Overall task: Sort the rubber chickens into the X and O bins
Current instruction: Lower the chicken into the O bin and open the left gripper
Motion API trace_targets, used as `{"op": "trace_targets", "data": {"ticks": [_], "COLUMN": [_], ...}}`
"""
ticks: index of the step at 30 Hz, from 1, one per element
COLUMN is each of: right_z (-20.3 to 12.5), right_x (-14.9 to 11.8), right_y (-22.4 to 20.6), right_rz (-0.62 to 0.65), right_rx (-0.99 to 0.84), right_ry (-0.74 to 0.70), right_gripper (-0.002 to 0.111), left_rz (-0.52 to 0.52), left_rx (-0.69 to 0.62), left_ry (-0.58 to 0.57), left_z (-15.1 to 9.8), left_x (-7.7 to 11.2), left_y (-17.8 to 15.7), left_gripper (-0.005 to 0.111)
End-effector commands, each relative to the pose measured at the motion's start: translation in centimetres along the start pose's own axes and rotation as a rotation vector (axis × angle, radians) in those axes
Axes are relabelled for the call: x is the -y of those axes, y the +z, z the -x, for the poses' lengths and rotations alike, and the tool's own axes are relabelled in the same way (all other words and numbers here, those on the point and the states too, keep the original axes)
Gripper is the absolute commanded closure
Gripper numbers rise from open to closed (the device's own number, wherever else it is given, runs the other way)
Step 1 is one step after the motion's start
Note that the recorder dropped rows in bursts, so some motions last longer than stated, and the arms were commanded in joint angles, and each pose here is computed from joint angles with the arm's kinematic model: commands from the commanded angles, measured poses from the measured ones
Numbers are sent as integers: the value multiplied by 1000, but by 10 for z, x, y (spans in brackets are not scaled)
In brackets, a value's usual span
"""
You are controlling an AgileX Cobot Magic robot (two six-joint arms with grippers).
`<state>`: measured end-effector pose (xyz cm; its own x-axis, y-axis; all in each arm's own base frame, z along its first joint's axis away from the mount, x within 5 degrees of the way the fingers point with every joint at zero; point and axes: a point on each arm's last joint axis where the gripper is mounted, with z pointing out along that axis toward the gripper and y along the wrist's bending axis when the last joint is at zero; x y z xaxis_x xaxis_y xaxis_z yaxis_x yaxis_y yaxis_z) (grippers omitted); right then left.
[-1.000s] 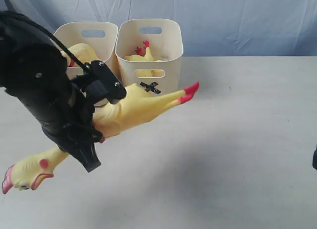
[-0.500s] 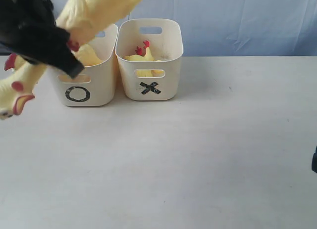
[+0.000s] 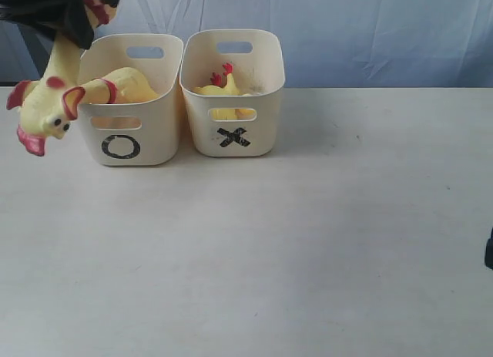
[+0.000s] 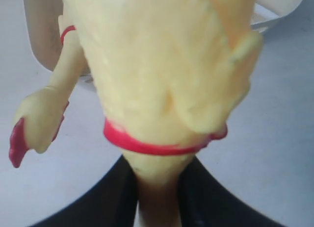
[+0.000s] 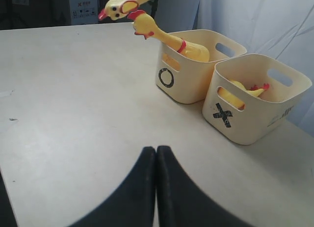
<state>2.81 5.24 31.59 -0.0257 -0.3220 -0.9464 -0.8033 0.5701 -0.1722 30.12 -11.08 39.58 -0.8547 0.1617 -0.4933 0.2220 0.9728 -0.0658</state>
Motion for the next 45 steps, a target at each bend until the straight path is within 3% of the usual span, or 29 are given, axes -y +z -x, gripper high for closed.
{"op": "trace_targets", "data": {"ticks": [1, 10, 18, 25, 40, 45], "right_z": [-1, -1, 0, 0, 0, 0], "right_x": [0, 0, 1, 1, 1, 1], "right_y": [0, 0, 0, 0, 0, 0], "right_rz": [-7, -9, -18, -18, -18, -16], "right_rx": [0, 2, 13, 13, 13, 14], "right_ry": [2, 2, 2, 2, 2, 4], "right_gripper": [108, 108, 108, 108, 108, 108], "left_rz": [-64, -82, -70, -165, -186, -186], "left_rx": [-8, -73, -154, -165, -217, -217], "left_ry": [-99, -123, -145, -287, -307, -307], "left_z": [17, 49, 49, 54, 51, 51], "left_x": [-12, -22, -26, -44, -44, -44], "left_y": [17, 77, 117, 126, 150, 150], "left_gripper": [107, 107, 107, 107, 106, 92]}}
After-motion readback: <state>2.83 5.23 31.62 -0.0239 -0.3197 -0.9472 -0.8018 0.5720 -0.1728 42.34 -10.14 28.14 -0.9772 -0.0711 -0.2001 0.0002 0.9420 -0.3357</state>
